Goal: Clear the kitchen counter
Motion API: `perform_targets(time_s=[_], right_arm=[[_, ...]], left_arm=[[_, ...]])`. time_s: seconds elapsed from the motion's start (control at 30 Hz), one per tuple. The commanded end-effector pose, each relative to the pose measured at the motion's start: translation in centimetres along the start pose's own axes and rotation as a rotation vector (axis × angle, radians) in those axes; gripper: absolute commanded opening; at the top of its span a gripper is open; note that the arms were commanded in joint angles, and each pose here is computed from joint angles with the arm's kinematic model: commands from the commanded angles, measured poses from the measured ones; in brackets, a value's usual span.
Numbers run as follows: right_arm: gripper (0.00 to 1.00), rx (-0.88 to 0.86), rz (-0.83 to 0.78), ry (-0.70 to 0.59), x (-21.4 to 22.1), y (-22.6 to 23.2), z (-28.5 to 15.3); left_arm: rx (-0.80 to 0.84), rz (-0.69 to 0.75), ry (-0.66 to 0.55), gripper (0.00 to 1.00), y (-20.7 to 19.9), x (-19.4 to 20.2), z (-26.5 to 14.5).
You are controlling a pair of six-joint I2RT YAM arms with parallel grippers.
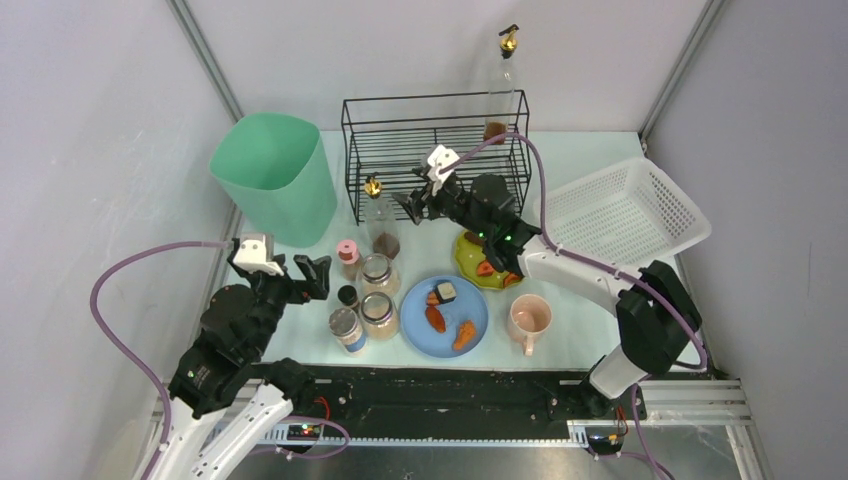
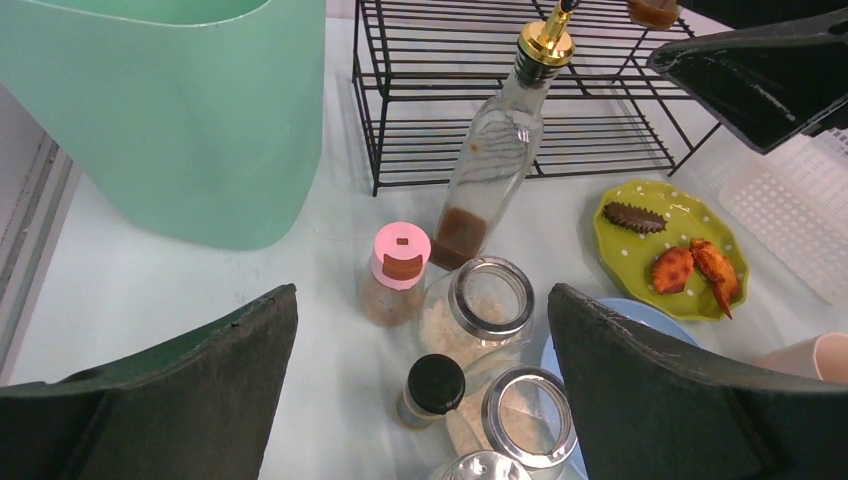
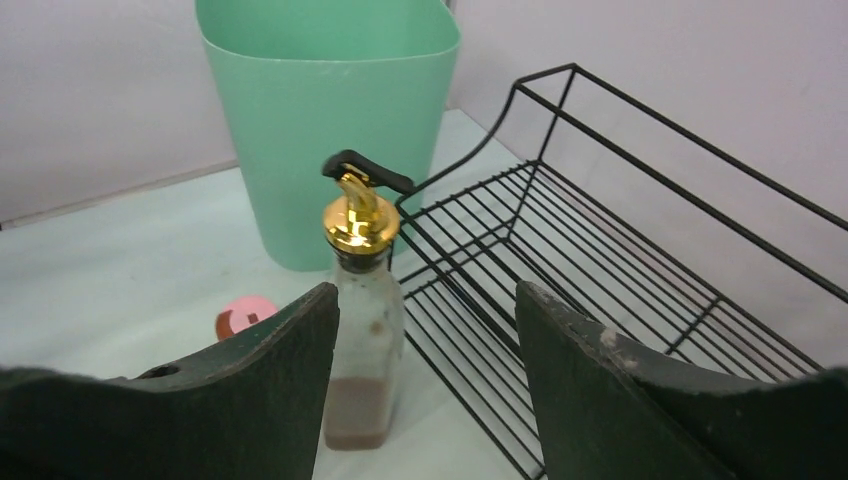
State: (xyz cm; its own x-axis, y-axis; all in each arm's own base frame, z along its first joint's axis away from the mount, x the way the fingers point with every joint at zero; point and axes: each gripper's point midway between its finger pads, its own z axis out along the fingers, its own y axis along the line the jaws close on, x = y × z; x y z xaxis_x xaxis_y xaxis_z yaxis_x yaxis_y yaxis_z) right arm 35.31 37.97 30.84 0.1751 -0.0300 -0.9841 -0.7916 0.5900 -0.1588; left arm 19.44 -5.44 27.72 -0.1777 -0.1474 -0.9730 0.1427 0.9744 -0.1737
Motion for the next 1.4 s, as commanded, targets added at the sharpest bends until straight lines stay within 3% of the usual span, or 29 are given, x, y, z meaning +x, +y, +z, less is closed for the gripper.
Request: perform_targets(time_s=[0.0, 0.2, 0.67, 1.37], right_arm=[[0.70, 0.018, 0.054, -0.104, -1.6, 1.4, 1.3], [0.70, 0.052, 0.083, -0.120, 0.3, 3.1, 3.1], [0.70, 0.192, 0.143, -0.176, 2.3, 2.1, 5.0], [0.66, 0.177, 0.179, -0.229, 3.0, 2.9, 8.3]], left_arm=[[-0.014, -0.001, -0.015, 0.98, 0.3, -0.4, 0.1], [-0.017, -0.002, -0.017, 0.98, 0.3, -0.5, 0.0], [-0.016, -0.008, -0.019, 0.98, 0.4, -0.6, 0.0], [-0.016, -0.004, 0.010, 0.98, 0.2, -0.1, 0.6]])
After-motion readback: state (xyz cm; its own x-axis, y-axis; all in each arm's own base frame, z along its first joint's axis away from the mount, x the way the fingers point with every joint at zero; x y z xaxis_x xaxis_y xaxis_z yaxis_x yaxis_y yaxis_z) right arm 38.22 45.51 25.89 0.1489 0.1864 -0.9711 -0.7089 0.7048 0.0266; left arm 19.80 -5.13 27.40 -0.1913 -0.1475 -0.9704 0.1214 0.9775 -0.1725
